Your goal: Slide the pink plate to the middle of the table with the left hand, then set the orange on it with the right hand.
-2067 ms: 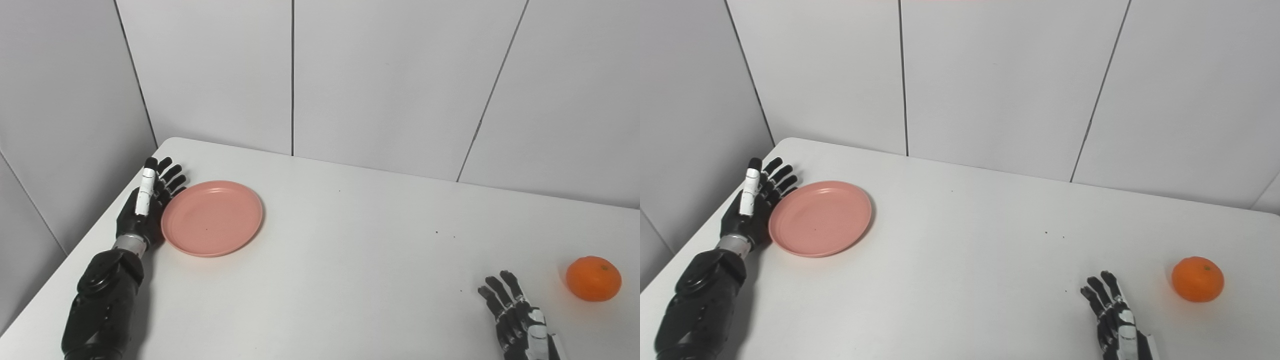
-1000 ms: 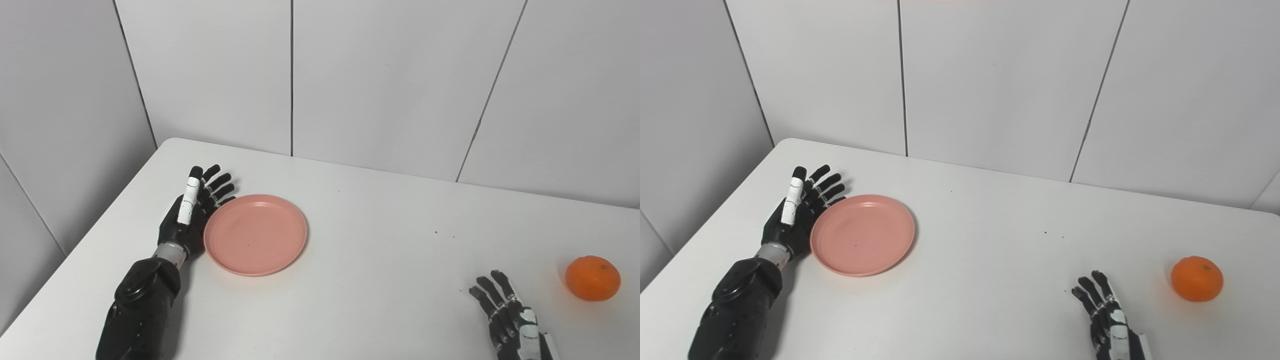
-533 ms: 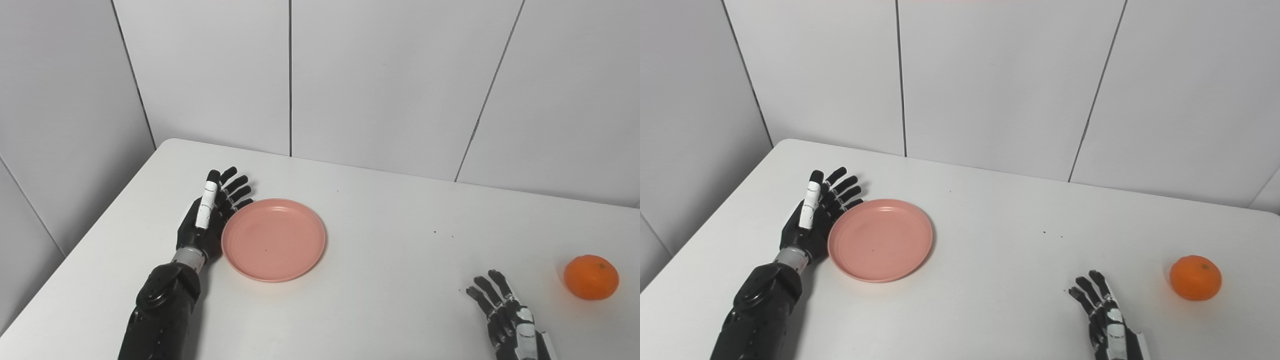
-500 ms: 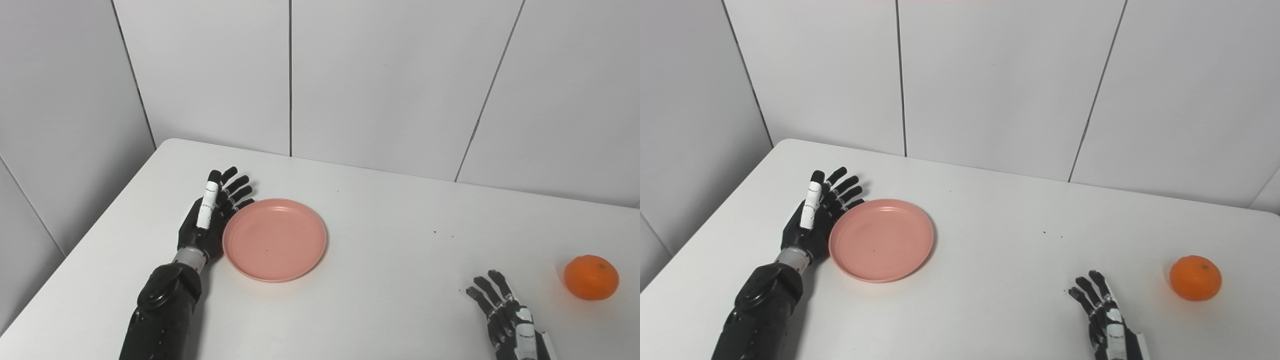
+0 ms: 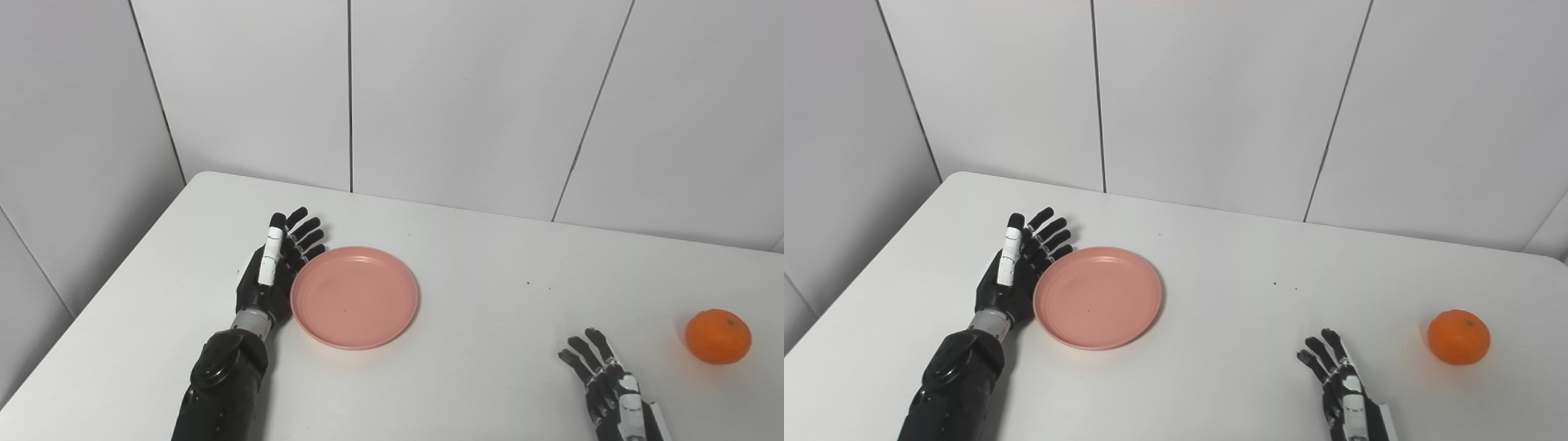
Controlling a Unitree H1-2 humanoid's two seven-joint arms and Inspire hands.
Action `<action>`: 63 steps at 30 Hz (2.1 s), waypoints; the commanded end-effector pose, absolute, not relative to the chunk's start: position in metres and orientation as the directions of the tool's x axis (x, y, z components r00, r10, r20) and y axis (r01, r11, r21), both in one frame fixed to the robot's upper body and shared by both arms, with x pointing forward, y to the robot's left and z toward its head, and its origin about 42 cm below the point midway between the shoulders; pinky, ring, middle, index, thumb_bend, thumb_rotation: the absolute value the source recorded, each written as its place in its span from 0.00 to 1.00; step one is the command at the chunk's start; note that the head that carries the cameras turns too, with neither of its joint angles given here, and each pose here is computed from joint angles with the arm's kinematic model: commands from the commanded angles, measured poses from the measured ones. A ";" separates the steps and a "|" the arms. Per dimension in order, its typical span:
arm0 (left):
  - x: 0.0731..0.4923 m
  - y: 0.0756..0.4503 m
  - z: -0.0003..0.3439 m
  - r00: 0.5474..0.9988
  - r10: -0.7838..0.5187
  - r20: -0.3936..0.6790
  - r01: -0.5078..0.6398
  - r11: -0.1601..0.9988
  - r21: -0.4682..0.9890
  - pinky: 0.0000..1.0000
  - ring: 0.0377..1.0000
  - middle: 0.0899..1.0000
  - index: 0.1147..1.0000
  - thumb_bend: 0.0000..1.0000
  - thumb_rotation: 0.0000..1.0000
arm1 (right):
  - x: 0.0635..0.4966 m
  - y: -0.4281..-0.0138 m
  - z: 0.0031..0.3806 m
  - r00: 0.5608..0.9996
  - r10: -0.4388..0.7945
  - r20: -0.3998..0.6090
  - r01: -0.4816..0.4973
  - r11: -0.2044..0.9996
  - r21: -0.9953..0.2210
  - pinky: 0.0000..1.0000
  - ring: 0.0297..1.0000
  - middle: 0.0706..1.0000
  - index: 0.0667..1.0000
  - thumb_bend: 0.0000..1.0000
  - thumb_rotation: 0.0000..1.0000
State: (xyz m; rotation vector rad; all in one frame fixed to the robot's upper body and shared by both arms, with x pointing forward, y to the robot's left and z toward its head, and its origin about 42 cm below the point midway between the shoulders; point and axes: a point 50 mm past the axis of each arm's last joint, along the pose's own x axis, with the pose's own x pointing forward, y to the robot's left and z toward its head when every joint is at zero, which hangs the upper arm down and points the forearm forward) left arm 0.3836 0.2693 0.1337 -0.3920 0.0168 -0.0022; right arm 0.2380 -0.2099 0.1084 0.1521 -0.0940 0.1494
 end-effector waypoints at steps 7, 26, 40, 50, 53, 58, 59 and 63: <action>0.375 0.255 0.117 0.994 -0.031 -0.104 -0.012 0.920 -0.392 0.88 0.85 0.81 0.81 0.90 0.78 | 0.223 -0.192 0.090 0.989 0.141 0.042 -0.147 0.970 0.194 0.97 0.84 0.87 0.92 0.79 1.00; 0.374 0.227 0.126 0.992 -0.057 -0.116 0.003 0.905 -0.425 0.82 0.84 0.80 0.79 0.90 0.79 | 0.226 -0.176 0.100 0.990 0.138 0.042 -0.143 0.970 0.197 0.96 0.83 0.86 0.90 0.83 0.98; 0.373 0.218 0.130 0.990 -0.076 -0.120 0.013 0.891 -0.455 0.83 0.83 0.79 0.79 0.91 0.79 | 0.230 -0.155 0.102 0.990 0.140 0.034 -0.144 0.969 0.199 0.99 0.83 0.85 0.90 0.85 0.97; 0.372 0.217 0.128 0.988 -0.088 -0.126 0.018 0.882 -0.471 0.88 0.86 0.81 0.82 0.87 0.79 | 0.232 -0.140 0.101 0.990 0.139 0.023 -0.141 0.970 0.196 0.99 0.82 0.84 0.88 0.87 0.96; 0.373 0.218 0.128 0.988 -0.082 -0.131 0.009 0.876 -0.482 0.88 0.86 0.80 0.81 0.88 0.78 | 0.232 -0.136 0.103 0.990 0.137 0.018 -0.138 0.970 0.199 0.99 0.82 0.84 0.88 0.88 0.97; 0.375 0.218 0.129 0.988 -0.084 -0.127 0.010 0.867 -0.498 0.88 0.86 0.80 0.79 0.90 0.77 | 0.235 -0.130 0.104 0.990 0.139 0.013 -0.139 0.971 0.197 1.00 0.82 0.84 0.89 0.90 0.97; 0.375 0.218 0.130 0.988 -0.086 -0.126 0.012 0.867 -0.498 0.89 0.86 0.80 0.79 0.90 0.77 | 0.235 -0.130 0.104 0.990 0.139 0.015 -0.139 0.971 0.196 1.00 0.82 0.84 0.89 0.90 0.97; 0.375 0.217 0.130 0.989 -0.096 -0.116 0.026 0.870 -0.493 0.88 0.86 0.81 0.80 0.90 0.77 | 0.236 -0.127 0.105 0.990 0.138 0.025 -0.140 0.970 0.198 1.00 0.82 0.84 0.89 0.90 0.97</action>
